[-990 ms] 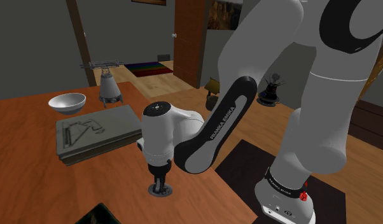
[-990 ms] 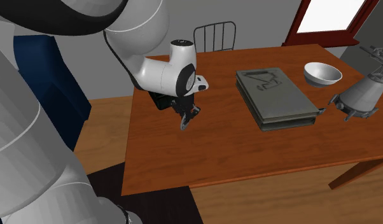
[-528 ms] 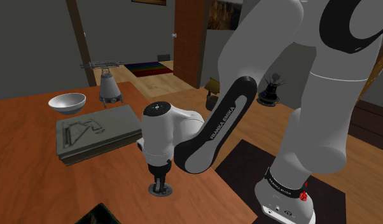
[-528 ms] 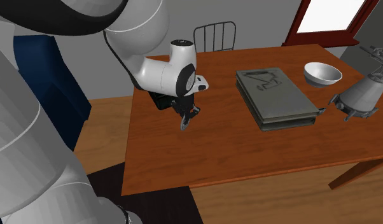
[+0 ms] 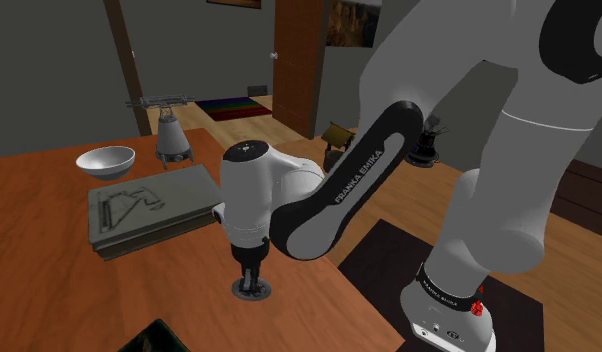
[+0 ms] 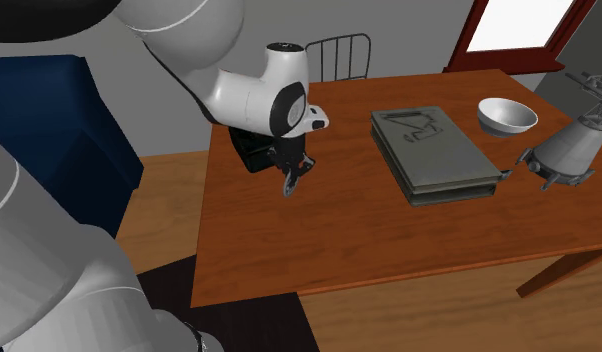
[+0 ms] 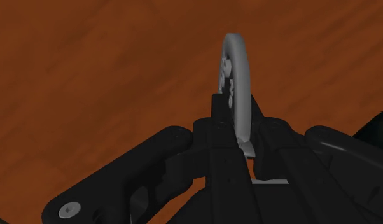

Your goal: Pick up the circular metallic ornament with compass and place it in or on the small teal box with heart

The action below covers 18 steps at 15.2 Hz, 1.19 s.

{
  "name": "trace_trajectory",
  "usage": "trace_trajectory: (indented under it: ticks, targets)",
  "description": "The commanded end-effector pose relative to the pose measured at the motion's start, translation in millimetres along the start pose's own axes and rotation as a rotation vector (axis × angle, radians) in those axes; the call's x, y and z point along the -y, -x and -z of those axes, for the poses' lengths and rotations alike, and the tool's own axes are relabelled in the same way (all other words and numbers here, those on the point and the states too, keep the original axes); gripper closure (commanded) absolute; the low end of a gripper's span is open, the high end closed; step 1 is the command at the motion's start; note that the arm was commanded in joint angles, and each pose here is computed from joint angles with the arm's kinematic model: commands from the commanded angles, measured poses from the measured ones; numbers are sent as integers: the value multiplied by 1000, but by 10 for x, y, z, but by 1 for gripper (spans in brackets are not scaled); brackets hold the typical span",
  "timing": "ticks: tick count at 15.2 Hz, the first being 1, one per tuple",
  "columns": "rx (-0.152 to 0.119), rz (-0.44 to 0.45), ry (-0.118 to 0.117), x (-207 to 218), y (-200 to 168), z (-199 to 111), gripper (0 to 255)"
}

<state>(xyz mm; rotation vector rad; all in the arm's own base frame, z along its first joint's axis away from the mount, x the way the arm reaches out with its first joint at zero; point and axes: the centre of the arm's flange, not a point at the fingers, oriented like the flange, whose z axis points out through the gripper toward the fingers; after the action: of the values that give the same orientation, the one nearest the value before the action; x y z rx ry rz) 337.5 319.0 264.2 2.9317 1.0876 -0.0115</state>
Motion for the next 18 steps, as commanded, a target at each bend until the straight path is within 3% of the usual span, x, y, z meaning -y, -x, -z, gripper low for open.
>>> trace_trajectory:
  ticks: [1,18]
  targets:
    - [1,0,0,-5,8,112,255]
    - [1,0,0,-15,19,1010,255]
